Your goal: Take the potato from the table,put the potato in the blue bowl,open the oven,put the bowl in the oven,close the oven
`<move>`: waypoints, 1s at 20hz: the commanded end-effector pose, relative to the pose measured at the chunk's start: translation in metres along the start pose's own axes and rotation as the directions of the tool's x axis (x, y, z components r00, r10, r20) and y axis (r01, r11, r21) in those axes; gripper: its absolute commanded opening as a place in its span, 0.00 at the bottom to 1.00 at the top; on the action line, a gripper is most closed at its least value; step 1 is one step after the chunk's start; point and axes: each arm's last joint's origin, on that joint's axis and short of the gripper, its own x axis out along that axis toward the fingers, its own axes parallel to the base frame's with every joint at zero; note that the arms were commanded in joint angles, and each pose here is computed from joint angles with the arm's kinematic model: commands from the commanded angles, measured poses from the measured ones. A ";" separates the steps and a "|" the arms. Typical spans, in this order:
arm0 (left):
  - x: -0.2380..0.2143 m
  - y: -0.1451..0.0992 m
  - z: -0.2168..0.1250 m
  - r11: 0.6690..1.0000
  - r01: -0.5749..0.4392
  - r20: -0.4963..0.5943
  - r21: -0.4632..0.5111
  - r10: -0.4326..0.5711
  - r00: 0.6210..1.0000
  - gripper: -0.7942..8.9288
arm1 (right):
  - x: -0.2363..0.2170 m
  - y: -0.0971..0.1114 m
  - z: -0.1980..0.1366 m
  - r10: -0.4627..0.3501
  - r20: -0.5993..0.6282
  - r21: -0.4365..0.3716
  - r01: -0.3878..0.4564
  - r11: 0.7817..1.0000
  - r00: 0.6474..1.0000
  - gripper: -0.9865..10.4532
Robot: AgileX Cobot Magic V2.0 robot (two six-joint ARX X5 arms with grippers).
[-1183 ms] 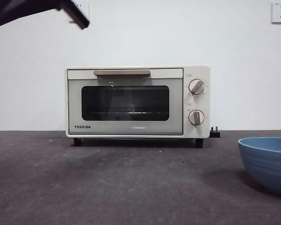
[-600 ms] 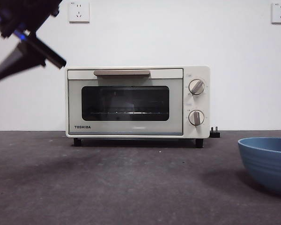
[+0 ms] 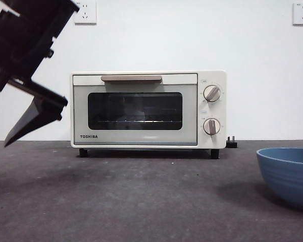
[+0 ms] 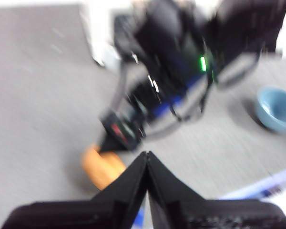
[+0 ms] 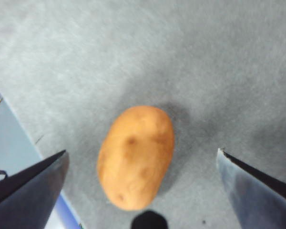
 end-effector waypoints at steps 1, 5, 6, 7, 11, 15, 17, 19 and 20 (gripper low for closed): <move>-0.018 -0.002 0.005 0.999 -0.051 0.078 0.009 0.050 0.996 0.08 | 0.016 0.000 -0.004 -0.001 -0.013 0.017 0.001 1.000 1.000 0.59; -0.050 -0.006 0.012 0.996 -0.087 0.199 0.015 0.082 0.977 0.08 | 0.032 0.003 -0.011 0.001 -0.031 0.032 0.000 0.999 1.000 0.59; -0.055 -0.007 0.013 0.996 -0.086 0.219 0.016 0.080 0.972 0.08 | 0.032 0.005 -0.011 0.000 -0.025 0.030 0.001 1.000 1.000 0.59; -0.060 -0.008 0.014 0.996 -0.085 0.236 0.018 0.078 0.969 0.08 | 0.034 0.008 -0.012 -0.008 -0.019 0.027 0.009 1.000 1.000 0.59; -0.069 -0.010 0.015 0.997 -0.079 0.270 0.021 0.071 0.960 0.08 | 0.053 0.012 -0.022 -0.043 -0.034 0.022 0.043 0.999 0.999 0.58; -0.069 -0.010 0.015 0.997 -0.073 0.270 0.024 0.063 0.961 0.08 | 0.074 0.007 -0.033 -0.081 -0.072 0.028 0.083 0.996 0.994 0.57; -0.069 -0.010 0.015 0.997 -0.073 0.270 0.024 0.064 0.961 0.08 | 0.075 0.006 -0.033 -0.104 -0.065 0.024 0.105 0.994 0.993 0.41; -0.069 -0.010 0.015 0.997 -0.073 0.270 0.025 0.064 0.961 0.08 | 0.075 0.006 -0.033 -0.094 -0.071 0.022 0.096 0.995 0.993 0.24; -0.069 -0.010 0.015 0.997 -0.075 0.270 0.032 0.064 0.961 0.08 | 0.075 0.007 -0.034 -0.086 -0.081 0.023 0.089 0.996 0.993 0.15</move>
